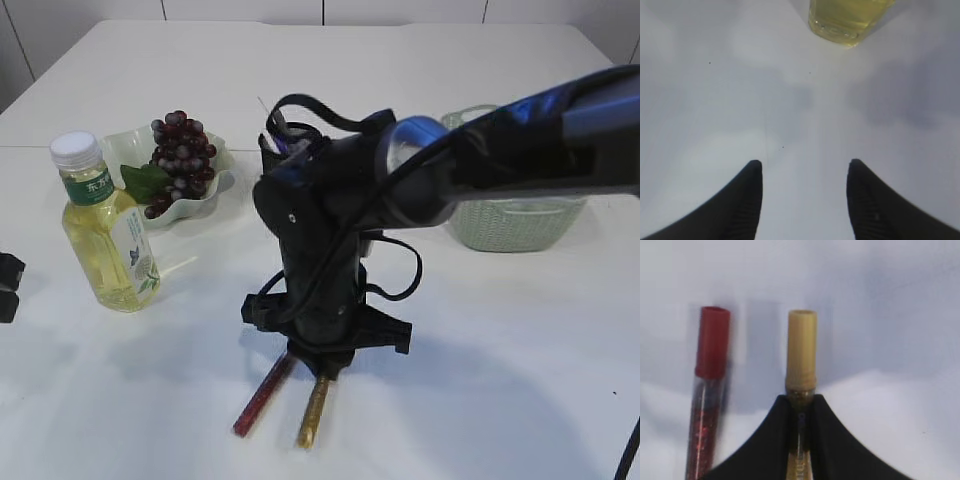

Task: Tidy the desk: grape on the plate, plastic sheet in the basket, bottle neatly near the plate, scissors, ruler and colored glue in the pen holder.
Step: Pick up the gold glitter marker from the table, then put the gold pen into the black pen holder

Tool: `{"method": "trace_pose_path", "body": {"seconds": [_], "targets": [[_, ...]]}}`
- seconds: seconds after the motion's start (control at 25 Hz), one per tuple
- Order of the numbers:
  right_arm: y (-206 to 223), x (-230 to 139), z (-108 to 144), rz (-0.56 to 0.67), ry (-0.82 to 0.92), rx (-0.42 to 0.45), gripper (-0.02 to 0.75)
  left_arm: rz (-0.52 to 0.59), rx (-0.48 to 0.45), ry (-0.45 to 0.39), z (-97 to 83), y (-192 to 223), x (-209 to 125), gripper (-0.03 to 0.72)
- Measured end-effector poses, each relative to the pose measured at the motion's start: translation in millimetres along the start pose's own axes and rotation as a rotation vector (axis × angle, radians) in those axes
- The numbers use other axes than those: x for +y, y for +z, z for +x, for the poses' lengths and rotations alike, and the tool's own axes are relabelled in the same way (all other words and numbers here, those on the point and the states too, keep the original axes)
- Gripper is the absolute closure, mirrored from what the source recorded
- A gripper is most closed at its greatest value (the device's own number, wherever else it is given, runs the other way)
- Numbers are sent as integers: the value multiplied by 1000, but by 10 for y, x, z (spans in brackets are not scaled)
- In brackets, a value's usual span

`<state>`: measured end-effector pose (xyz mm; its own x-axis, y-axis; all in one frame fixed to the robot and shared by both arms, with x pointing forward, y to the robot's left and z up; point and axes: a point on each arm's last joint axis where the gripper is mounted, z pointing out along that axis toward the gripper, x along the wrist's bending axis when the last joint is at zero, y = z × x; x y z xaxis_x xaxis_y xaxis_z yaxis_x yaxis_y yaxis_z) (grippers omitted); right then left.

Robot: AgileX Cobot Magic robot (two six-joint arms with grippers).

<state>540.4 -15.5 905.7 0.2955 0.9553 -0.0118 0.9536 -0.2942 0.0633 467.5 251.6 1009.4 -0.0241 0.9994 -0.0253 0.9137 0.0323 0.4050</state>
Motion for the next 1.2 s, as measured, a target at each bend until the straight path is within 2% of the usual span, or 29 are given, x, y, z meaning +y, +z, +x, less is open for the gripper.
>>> {"method": "trace_pose_path", "body": {"seconds": [0.2,0.36,0.68,0.8,0.96,1.08,1.2], "targets": [[-328,124,-85,-40,-143,72,637,-4,-3,-1,-2,0,3,295],[-652,411,-296,-73,-228,184,637,-5,-3,-1,-3,0,5,295],[-1071,1145,-819,-209,-400,599,639,6,1,-1,1,0,-6,302],[-1163,1316,-920,-311,-497,754,640,17,5,-1,5,0,-15,304],[-1310,1478,-964,-525,-624,918,641,27,6,-4,5,0,-24,313],[-1354,1580,-947,-674,-674,973,641,33,-1,-13,-1,0,-30,314],[-1353,1723,-886,-772,-722,978,642,38,-13,-28,-12,0,-35,318]]}}
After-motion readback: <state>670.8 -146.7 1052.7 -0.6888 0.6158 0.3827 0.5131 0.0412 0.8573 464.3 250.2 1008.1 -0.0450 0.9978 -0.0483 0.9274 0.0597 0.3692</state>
